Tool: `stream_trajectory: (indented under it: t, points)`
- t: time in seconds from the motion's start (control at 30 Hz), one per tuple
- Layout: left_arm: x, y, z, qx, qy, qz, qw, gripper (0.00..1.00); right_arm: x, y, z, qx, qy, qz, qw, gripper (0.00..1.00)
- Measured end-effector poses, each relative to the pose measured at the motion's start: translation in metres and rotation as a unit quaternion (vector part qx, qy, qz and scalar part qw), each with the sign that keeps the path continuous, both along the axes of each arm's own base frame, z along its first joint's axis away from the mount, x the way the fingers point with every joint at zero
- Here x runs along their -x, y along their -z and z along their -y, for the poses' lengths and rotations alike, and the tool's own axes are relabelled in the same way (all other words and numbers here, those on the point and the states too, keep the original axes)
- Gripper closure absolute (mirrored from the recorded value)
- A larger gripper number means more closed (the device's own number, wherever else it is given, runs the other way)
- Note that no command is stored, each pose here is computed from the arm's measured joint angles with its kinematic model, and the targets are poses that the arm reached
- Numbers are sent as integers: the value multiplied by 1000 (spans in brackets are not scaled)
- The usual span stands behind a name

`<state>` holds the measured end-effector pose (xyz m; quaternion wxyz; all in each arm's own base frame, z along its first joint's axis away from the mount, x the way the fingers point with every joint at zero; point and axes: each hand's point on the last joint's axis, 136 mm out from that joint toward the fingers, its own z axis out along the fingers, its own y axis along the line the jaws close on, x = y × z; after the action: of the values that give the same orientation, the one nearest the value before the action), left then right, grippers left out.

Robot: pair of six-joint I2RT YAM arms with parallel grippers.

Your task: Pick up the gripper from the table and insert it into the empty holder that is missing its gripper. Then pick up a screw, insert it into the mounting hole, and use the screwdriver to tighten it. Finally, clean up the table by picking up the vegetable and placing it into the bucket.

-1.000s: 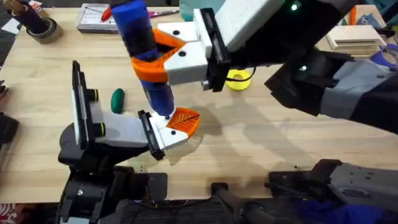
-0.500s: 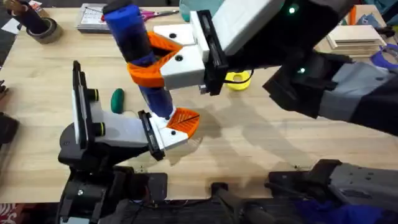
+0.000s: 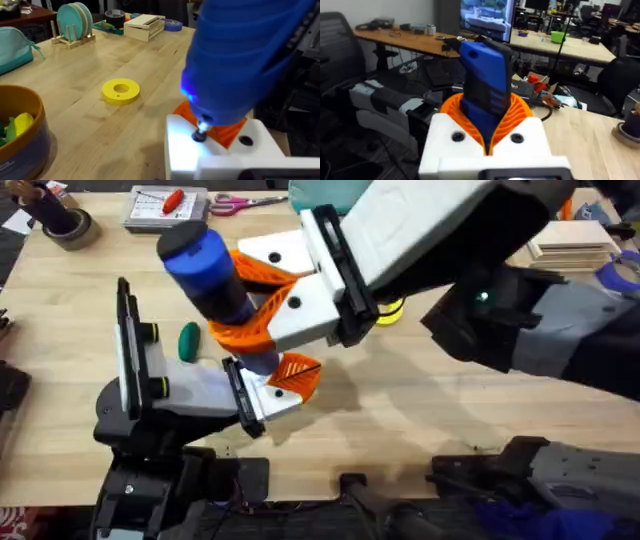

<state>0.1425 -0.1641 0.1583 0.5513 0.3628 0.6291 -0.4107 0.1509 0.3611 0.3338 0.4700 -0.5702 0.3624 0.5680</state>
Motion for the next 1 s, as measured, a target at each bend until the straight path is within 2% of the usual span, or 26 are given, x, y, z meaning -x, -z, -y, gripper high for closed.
stream_trajectory:
  t: [0.1,0.23,0.33,1.0]
  points:
    - [0,0,0,0,0,0,1000,987,0,1,2,2,-4,2,1000,976]
    - [0,0,0,0,0,0,1000,987,-22,3,13,17,21,-28,999,976]
    - [0,1,0,0,1,-4,1000,987,-28,7,14,31,28,-47,998,976]
    - [0,1,0,-2,2,0,1000,987,-22,2,16,20,10,-38,999,976]
